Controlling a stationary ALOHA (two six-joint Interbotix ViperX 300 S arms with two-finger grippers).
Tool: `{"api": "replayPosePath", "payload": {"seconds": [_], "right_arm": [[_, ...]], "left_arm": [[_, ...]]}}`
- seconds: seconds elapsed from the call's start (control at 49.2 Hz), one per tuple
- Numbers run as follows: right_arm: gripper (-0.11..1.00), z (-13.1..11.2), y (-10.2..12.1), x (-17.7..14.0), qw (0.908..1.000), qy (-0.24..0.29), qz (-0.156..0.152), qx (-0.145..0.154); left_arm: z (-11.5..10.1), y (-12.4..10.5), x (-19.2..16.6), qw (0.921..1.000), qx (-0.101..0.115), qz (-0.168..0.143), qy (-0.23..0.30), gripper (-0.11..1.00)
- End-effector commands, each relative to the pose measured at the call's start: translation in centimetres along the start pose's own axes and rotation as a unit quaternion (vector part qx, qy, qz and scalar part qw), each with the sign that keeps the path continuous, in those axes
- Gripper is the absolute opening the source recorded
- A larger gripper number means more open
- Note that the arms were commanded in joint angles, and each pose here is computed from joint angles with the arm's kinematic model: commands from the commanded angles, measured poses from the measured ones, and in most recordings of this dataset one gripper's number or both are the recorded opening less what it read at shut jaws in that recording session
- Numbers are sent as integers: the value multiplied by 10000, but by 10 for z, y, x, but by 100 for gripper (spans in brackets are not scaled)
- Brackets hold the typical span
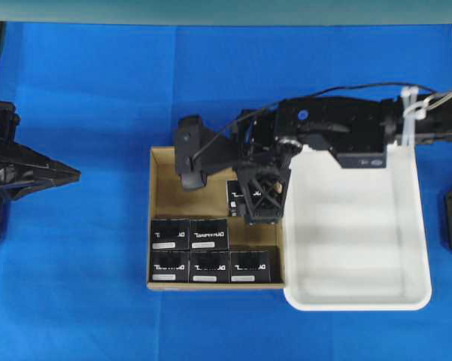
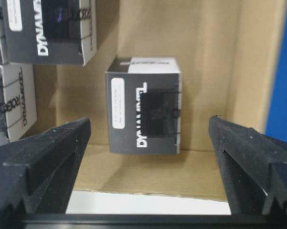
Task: Pick the box from inside the cardboard box.
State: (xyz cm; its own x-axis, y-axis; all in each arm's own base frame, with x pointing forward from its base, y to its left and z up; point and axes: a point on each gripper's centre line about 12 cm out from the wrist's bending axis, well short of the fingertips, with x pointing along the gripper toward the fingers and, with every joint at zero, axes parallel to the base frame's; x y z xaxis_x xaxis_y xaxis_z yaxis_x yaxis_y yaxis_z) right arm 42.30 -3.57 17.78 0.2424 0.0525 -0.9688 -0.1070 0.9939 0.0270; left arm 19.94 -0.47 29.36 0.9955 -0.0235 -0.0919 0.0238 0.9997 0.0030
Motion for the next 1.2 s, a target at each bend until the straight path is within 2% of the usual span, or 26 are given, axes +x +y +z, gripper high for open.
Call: {"api": "replayPosePath", "payload": {"seconds": [0.0,0.264,0.712,1.017,1.098,1.18], "right_arm": [[99,-3,1,10,10000,73,27,-2],[99,-5,0,27,9999,-100,-42,15],[99,-11,3,57,9998,213,17,-36],[99,-9,2,57,9999,109,-13,10],[95,-10,5,58,9999,156,0,-25],[83,-10,6,58,9999,157,-2,-53]], "left_arm": [[12,0,1,9999,8,-8,-146,-7],[10,0,2,9999,24,-8,-107,-7],[10,0,3,9999,24,-8,-100,-7],[10,0,3,9999,24,-8,-100,-7],[10,0,3,9999,24,-8,-100,-7],[10,0,3,9999,23,0,-107,-7]]}}
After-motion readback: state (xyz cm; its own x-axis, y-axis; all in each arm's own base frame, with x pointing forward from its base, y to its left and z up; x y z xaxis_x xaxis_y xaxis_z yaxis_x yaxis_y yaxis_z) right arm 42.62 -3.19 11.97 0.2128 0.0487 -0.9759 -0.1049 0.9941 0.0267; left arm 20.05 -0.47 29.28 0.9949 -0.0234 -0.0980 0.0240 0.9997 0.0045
